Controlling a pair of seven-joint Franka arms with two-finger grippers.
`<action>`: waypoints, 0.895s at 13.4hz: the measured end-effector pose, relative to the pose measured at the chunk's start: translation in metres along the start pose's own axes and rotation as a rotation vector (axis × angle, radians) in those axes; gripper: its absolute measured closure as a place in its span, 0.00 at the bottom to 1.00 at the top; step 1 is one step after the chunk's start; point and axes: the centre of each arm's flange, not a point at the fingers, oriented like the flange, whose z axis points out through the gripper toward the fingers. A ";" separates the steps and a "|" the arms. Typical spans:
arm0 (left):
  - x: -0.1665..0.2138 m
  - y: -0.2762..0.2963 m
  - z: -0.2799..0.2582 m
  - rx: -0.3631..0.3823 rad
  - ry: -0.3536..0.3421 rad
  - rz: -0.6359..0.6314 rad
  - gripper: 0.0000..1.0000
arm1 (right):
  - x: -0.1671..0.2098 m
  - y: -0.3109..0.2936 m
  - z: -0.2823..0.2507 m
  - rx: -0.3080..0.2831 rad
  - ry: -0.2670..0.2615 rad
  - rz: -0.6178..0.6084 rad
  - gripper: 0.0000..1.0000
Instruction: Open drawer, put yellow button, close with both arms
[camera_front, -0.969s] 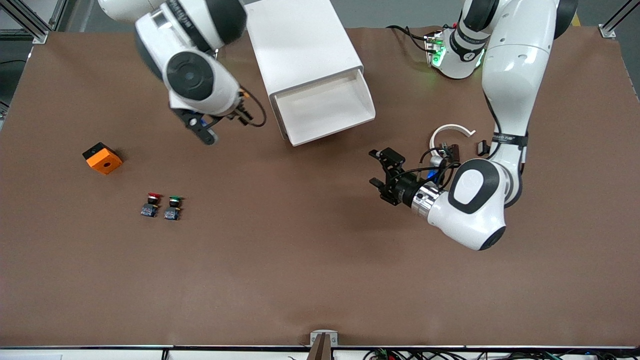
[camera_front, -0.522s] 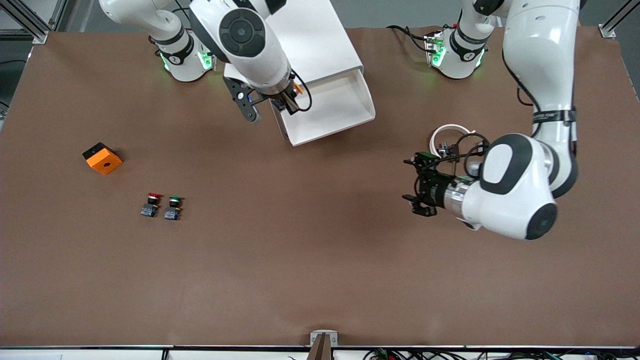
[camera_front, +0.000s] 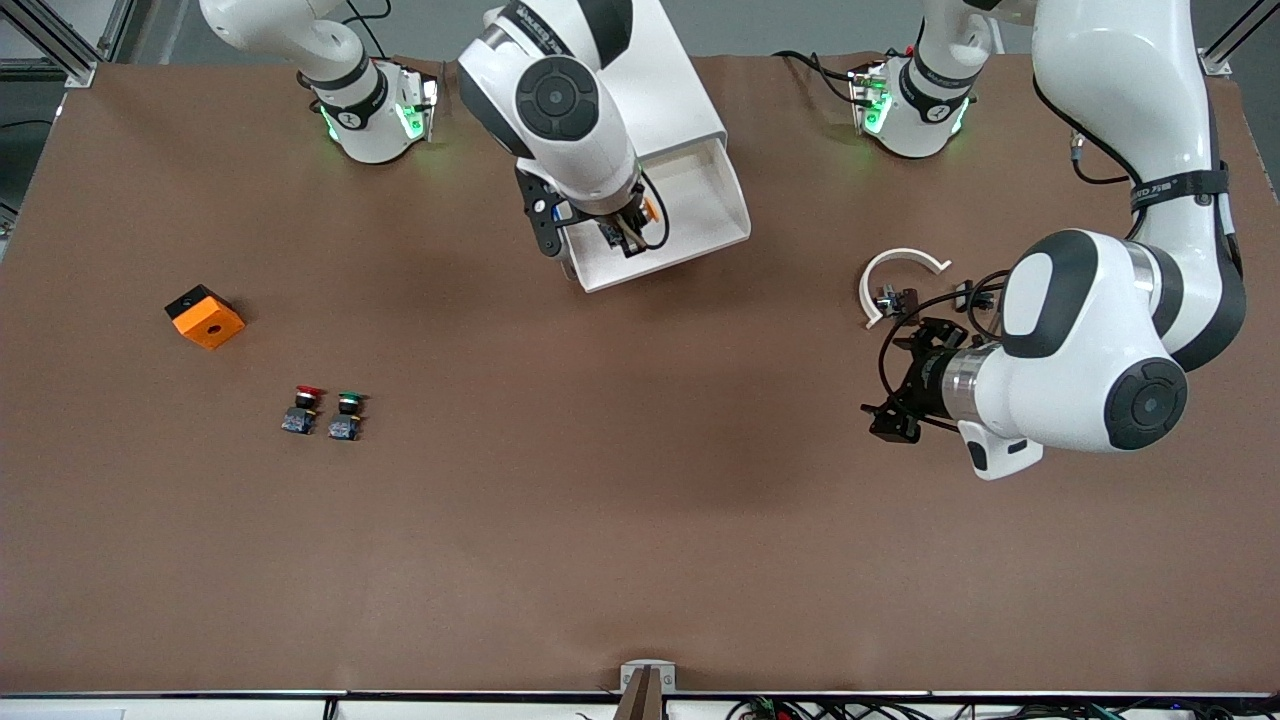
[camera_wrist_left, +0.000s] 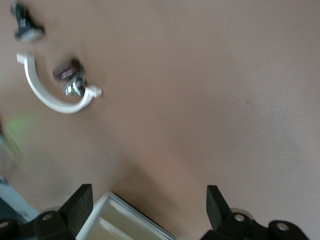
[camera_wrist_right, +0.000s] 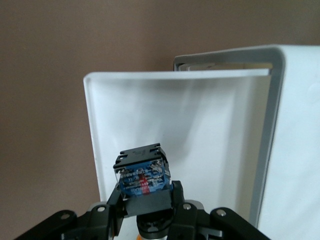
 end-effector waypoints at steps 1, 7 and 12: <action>0.002 0.000 -0.001 0.004 0.028 0.088 0.00 | -0.007 0.002 0.007 -0.007 0.005 -0.005 0.59; -0.012 -0.001 -0.009 0.005 0.097 0.390 0.00 | -0.014 0.000 0.023 -0.021 0.015 0.005 0.59; -0.029 0.000 0.001 -0.010 0.147 0.565 0.00 | -0.019 -0.004 0.044 -0.031 0.023 0.004 0.59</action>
